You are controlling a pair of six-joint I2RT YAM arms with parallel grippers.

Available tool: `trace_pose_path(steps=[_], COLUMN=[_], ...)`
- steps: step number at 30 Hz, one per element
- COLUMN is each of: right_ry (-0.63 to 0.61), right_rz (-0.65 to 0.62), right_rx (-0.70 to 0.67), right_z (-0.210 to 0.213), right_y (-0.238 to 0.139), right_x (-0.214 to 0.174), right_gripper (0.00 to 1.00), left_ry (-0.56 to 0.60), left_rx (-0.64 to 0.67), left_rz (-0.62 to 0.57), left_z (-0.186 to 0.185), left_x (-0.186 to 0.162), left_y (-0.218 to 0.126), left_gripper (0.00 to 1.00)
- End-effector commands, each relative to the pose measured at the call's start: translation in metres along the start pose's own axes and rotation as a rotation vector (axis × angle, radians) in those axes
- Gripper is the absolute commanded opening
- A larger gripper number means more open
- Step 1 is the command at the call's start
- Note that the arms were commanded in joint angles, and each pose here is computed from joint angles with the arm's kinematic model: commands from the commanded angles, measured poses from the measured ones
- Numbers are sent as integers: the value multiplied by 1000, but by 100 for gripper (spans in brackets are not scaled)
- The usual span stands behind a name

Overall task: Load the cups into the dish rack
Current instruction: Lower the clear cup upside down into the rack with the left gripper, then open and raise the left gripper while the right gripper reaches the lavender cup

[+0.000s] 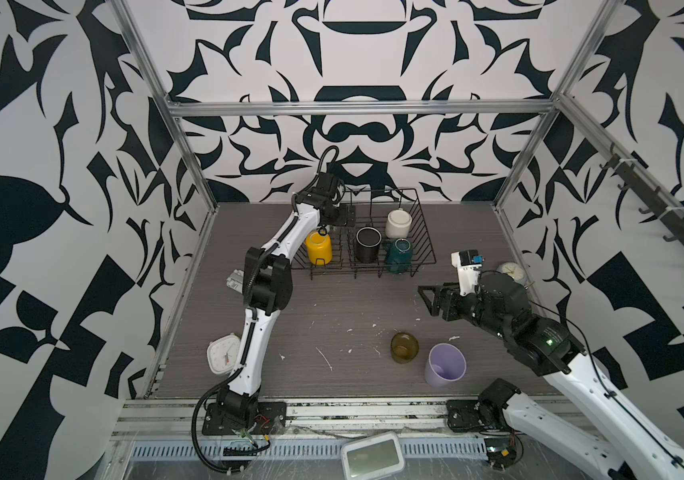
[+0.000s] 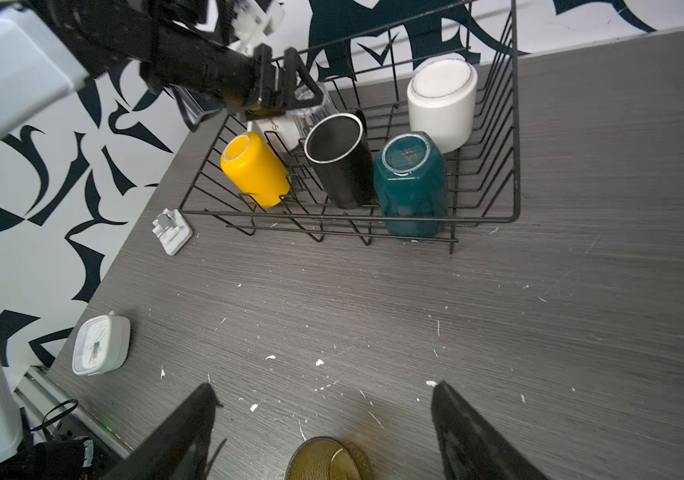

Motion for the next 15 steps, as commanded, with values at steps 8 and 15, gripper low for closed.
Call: trace_pose_path(steps=[8,15], right_ry=[-14,19], right_rz=[92,124], right_rx=[-208,-273], right_z=[-1,-6], right_y=[6,0], right_x=[9,5], right_gripper=[77,67], left_ry=[-26,-163], left_rx=[-5,-182], left_rz=[-256,-637], left_z=[-6,10], left_x=[38,25], left_y=[-105,-185], left_gripper=[99,99])
Point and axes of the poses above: each gripper's point midway between its finger pads, its own y axis out along the fingers, its own z axis along the line the jaws close on, x = y × z, the point moved 10 cm from there along -y, back along the fingers, and after that the axes turned 15 degrees about y, right-handed, at the moved point
